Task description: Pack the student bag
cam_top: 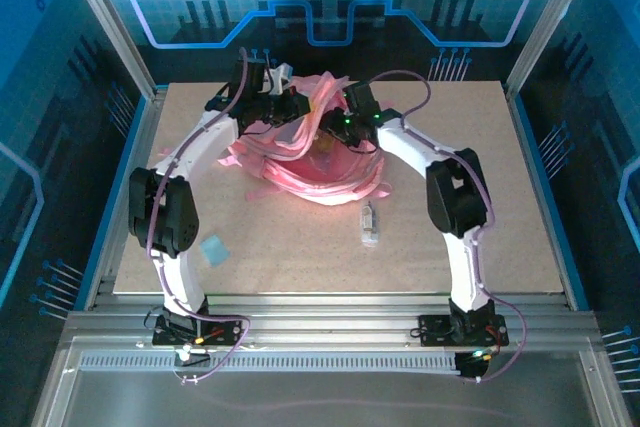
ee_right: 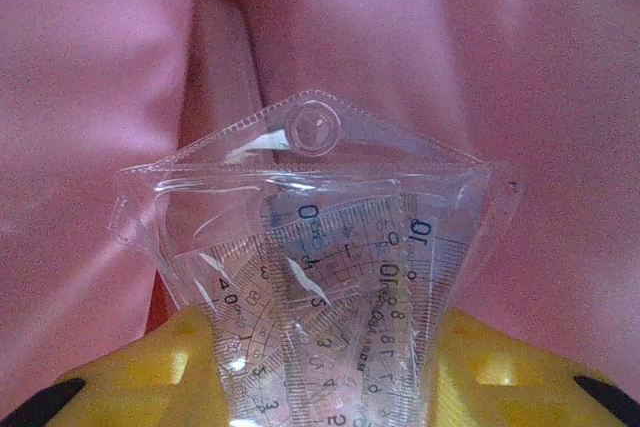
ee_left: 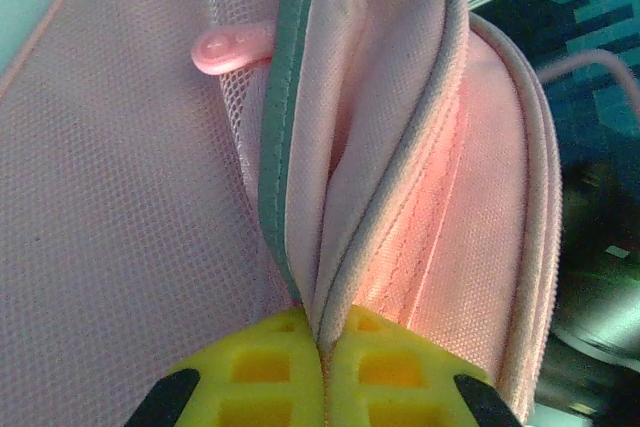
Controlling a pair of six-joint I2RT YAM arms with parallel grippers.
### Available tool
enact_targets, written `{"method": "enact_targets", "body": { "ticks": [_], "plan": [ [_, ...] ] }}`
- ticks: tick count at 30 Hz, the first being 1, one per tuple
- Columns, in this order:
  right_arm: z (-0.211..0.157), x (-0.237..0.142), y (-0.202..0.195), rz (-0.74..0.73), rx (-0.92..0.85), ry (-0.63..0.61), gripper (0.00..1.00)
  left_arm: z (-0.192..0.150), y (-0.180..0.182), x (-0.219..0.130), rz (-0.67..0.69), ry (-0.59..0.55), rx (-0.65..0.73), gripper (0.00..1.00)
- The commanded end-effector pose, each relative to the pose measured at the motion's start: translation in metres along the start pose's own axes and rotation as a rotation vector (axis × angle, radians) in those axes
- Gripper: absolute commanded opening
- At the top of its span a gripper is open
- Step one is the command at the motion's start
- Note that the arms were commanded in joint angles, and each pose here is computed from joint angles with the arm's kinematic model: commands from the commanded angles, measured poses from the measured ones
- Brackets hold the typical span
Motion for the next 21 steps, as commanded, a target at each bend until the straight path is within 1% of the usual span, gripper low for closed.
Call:
{"method": "enact_targets", "body": {
  "ticks": [1,3,4,6,7,8,10,12,14,16,21],
  "plan": [
    [0.012,0.023,0.014,0.084,0.175,-0.091,0.37,-0.004,-0.052,-0.022,-0.167,-0.018,0.095,0.0],
    [0.013,0.035,0.017,0.091,0.203,-0.103,0.46,-0.004,-0.054,-0.022,-0.17,-0.023,0.096,0.0],
    [0.015,0.039,0.02,0.127,0.208,-0.095,0.52,-0.004,-0.053,-0.021,-0.17,-0.025,0.095,0.0],
    [0.013,0.048,0.018,0.157,0.218,-0.053,0.7,-0.003,-0.052,-0.02,-0.163,-0.032,0.093,0.0],
    [0.012,0.044,0.017,0.154,0.211,-0.05,0.77,-0.003,-0.051,-0.019,-0.156,-0.035,0.091,0.0],
    [0.012,0.035,0.018,0.149,0.197,-0.059,0.83,-0.003,-0.05,-0.019,-0.153,-0.037,0.09,0.0],
    [0.01,0.016,0.015,0.132,0.17,-0.079,0.89,-0.002,-0.048,-0.017,-0.147,-0.046,0.089,0.0],
    [0.007,-0.003,0.009,0.122,0.146,-0.081,0.91,-0.001,-0.046,-0.015,-0.144,-0.052,0.084,0.0],
    [0.004,-0.025,0.004,0.142,0.103,-0.082,0.91,0.0,-0.044,-0.012,-0.145,-0.054,0.074,0.0],
    [-0.001,-0.045,-0.003,0.152,0.063,-0.06,0.91,0.001,-0.043,-0.009,-0.151,-0.055,0.064,0.0],
    [-0.029,-0.098,-0.017,0.068,-0.086,0.027,0.91,-0.002,-0.037,0.0,-0.144,-0.063,0.048,0.0]
  ]
}}
Point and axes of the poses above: each hand's point on the last joint's axis, 136 mm out from that joint toward the fingers, its own x axis out along the fingers, its own y axis along the line the jaws close on, z = x × y, the point moved 10 cm from there along -x, back along the fingers, and after that the axes turned 12 degrees about -x, right-handed, at the moved point
